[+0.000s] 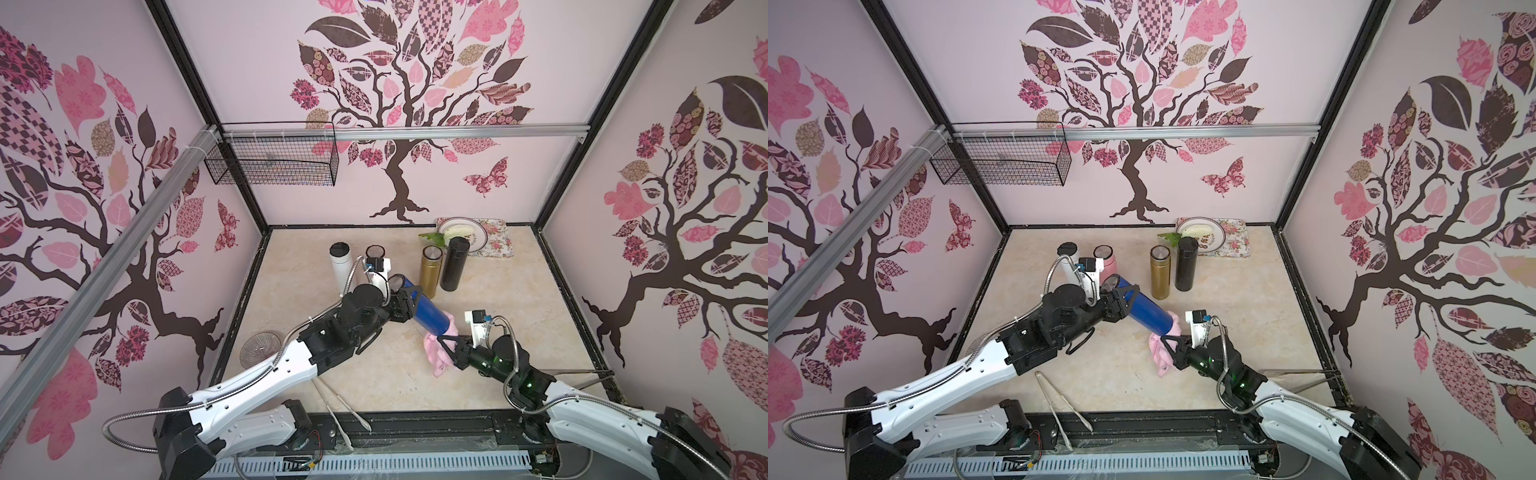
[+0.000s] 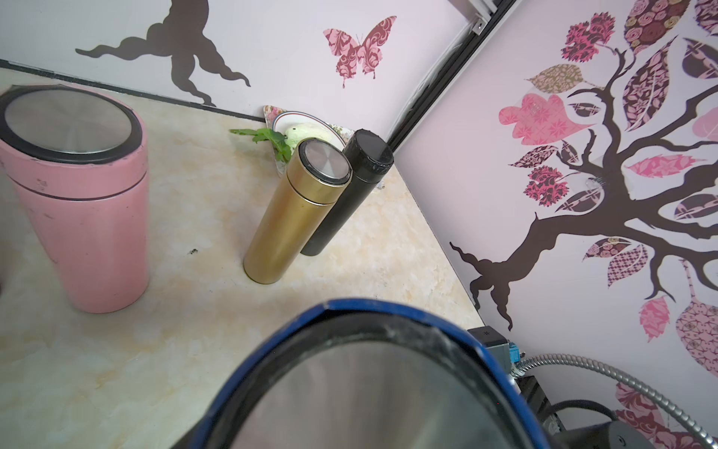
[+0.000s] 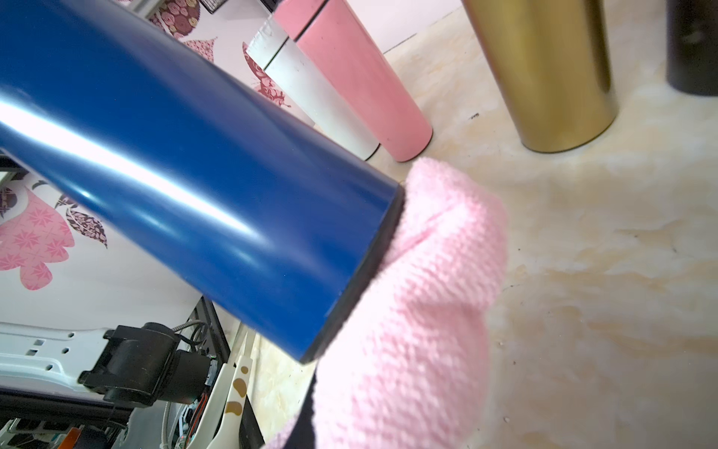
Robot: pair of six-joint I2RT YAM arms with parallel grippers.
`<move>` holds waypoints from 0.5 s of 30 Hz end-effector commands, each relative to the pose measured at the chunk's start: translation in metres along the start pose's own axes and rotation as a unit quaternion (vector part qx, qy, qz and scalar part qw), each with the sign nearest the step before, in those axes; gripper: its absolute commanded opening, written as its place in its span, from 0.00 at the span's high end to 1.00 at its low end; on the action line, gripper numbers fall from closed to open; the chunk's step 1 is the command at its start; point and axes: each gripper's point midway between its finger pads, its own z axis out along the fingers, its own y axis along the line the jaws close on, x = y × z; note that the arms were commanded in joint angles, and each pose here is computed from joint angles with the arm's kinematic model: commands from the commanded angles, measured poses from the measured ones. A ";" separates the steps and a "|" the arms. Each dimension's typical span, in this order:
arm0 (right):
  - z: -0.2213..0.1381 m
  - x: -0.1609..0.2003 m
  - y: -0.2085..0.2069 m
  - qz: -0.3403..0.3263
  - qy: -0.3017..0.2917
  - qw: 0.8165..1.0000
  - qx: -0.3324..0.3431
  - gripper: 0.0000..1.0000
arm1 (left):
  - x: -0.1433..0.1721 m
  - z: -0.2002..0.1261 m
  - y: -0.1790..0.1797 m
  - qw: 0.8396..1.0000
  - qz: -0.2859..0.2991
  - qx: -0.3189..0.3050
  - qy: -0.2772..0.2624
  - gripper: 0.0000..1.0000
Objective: Wipe the surface of the thermos
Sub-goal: Wipe the dirt from the surface of the thermos.
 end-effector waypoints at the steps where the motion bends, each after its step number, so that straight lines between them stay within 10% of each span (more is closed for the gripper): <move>1: -0.011 -0.062 0.072 -0.015 -0.100 0.986 -0.130 1.00 | 0.024 0.005 0.016 0.999 0.019 -0.026 0.036 1.00; 6: 0.012 -0.034 0.076 0.011 -0.022 0.987 -0.158 1.00 | 0.019 0.008 0.007 0.999 0.017 -0.011 0.031 1.00; 15: 0.026 -0.004 0.002 0.015 0.001 1.000 0.002 1.00 | -0.003 -0.003 -0.004 1.000 0.023 0.003 0.002 1.00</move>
